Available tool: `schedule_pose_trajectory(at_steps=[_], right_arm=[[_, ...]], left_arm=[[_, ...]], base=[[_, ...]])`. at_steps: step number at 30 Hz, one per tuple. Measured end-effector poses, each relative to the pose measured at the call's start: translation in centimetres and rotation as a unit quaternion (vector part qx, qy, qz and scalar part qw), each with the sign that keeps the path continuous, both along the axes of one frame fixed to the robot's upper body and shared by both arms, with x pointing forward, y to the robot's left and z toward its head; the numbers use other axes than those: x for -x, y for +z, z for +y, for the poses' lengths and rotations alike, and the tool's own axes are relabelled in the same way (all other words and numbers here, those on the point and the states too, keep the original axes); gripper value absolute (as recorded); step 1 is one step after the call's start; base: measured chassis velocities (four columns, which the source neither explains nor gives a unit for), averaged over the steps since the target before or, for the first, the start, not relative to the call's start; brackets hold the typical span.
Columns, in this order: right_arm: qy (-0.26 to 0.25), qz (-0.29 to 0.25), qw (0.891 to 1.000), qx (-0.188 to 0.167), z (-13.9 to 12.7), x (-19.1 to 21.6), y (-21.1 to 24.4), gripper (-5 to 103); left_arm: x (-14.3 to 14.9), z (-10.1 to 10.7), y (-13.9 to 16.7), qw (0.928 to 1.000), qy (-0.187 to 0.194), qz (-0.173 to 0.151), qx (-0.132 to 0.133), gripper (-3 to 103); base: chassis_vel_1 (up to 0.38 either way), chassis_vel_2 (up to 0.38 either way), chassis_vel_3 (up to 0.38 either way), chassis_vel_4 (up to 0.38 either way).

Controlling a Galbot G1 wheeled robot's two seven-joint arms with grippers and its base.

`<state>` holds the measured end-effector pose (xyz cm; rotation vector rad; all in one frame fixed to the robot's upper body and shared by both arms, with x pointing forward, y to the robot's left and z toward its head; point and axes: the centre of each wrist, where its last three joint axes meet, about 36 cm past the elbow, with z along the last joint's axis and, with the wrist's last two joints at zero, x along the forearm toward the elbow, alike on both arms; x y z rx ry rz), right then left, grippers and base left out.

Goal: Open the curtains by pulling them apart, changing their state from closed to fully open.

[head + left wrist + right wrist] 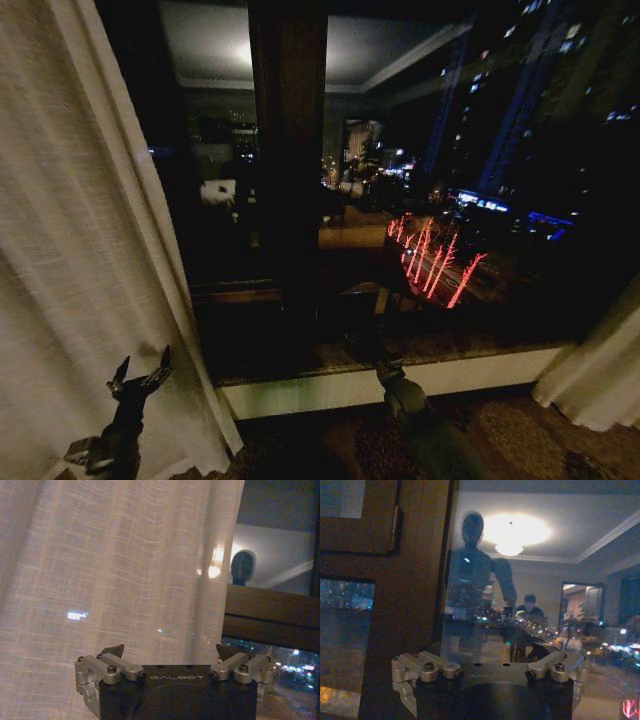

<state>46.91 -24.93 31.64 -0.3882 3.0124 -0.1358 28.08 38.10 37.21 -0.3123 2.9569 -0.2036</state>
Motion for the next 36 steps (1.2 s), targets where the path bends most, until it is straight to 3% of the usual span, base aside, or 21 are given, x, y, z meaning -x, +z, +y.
schedule_pose_trajectory(at_steps=[36], right_arm=[[0.000,0.000,1.000,0.000,0.00,0.00,0.00,100]], left_arm=[[0.00,0.00,0.00,1.0000,0.000,0.000,0.000,100]], base=[[0.000,0.000,0.000,0.000]])
